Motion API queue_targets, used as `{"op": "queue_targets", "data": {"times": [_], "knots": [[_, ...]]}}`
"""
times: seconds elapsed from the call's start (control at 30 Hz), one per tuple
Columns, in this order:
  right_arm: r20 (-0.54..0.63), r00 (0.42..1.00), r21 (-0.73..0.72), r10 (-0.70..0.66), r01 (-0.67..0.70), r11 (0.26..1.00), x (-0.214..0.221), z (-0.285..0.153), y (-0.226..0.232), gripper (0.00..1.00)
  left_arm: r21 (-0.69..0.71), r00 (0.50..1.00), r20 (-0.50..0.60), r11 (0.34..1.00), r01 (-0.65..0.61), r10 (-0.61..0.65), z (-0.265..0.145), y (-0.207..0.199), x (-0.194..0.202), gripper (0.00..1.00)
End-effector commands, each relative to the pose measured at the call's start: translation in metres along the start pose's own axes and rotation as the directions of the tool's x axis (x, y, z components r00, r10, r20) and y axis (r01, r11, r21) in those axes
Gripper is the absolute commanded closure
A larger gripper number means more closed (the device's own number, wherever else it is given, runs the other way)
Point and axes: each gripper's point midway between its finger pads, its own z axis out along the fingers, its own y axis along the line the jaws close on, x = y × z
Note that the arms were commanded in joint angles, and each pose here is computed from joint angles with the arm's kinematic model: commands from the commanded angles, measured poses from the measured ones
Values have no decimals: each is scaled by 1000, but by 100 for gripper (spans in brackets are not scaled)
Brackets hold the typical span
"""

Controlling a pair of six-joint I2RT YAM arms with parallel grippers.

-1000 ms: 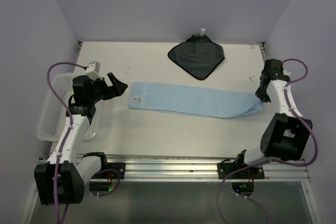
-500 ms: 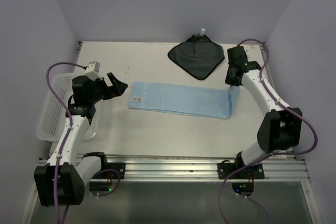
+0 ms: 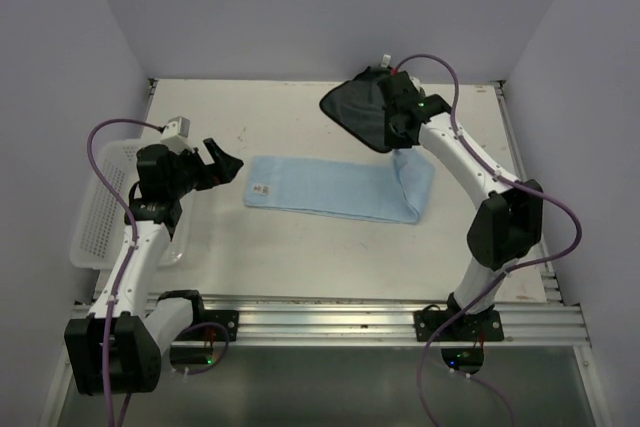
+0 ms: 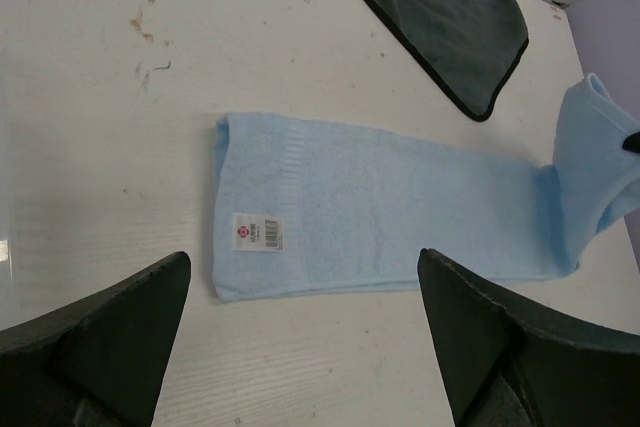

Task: Roll the towels
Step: Fold the towel

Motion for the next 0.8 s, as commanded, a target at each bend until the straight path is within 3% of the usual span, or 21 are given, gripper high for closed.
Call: {"op": "queue_targets", "data": {"times": [0.0, 0.47, 0.77], "knots": [[19, 999, -30, -42, 43, 999, -12, -19, 28, 100, 19, 998, 52, 999, -41, 40, -3, -8, -15, 0], [23, 986, -169, -166, 167, 971, -12, -31, 131, 100, 5, 998, 53, 999, -39, 38, -4, -7, -14, 0], [49, 986, -281, -159, 166, 945, -16, -49, 177, 100, 13, 998, 54, 999, -40, 40, -4, -9, -14, 0]]}}
